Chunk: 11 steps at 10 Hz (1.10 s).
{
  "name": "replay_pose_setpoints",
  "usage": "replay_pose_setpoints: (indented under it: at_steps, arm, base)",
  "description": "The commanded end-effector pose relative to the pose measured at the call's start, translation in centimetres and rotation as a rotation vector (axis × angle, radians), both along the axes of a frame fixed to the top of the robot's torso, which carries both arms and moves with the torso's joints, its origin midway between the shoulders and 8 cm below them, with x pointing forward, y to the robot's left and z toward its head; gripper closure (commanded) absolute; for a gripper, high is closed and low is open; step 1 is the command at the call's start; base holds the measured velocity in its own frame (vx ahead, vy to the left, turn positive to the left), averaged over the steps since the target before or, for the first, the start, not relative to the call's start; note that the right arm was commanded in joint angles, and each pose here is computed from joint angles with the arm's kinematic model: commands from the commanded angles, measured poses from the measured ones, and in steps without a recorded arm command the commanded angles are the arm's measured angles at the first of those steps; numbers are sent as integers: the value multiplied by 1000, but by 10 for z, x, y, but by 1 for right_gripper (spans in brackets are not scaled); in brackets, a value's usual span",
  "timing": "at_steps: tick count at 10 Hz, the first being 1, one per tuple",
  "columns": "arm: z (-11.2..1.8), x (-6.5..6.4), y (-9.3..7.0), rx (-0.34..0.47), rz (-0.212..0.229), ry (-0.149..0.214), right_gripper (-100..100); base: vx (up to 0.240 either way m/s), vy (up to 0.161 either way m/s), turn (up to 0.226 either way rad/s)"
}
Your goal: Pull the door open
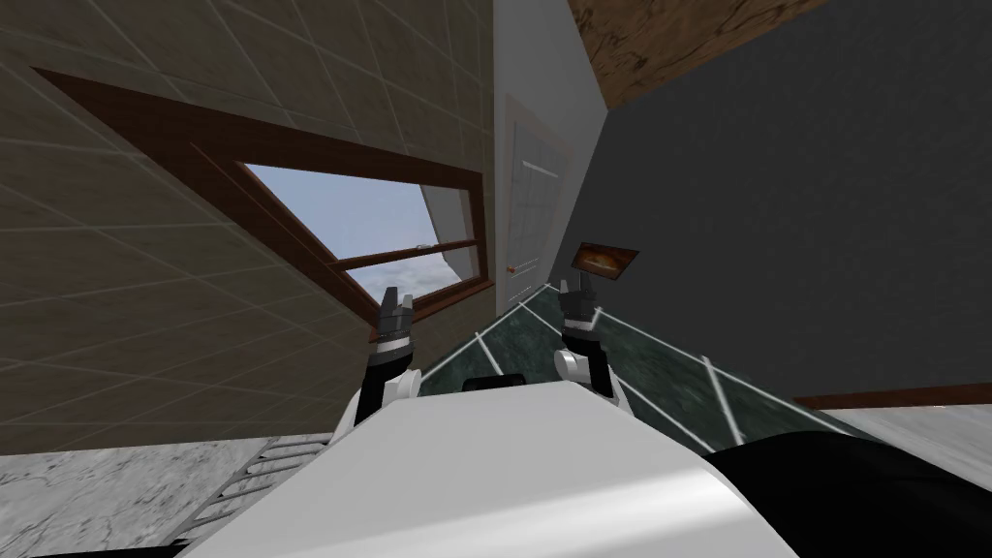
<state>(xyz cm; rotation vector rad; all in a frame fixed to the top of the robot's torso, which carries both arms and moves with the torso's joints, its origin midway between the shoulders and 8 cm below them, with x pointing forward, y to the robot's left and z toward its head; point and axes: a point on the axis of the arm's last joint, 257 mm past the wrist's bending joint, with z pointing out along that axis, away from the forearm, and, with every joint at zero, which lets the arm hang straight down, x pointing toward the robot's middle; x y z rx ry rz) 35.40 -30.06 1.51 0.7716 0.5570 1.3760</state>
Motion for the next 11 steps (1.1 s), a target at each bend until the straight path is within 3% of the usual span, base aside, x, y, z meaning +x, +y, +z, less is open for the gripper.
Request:
replay_pose_setpoints:
  at_steps: [1,11]
  arm:
    - [-10,7,2,-38,-16,22,-100]
    - [-72,44,10,-282,-117,154,-100]
  base:
    - [50,-33,56]
    - [92,-60,47]
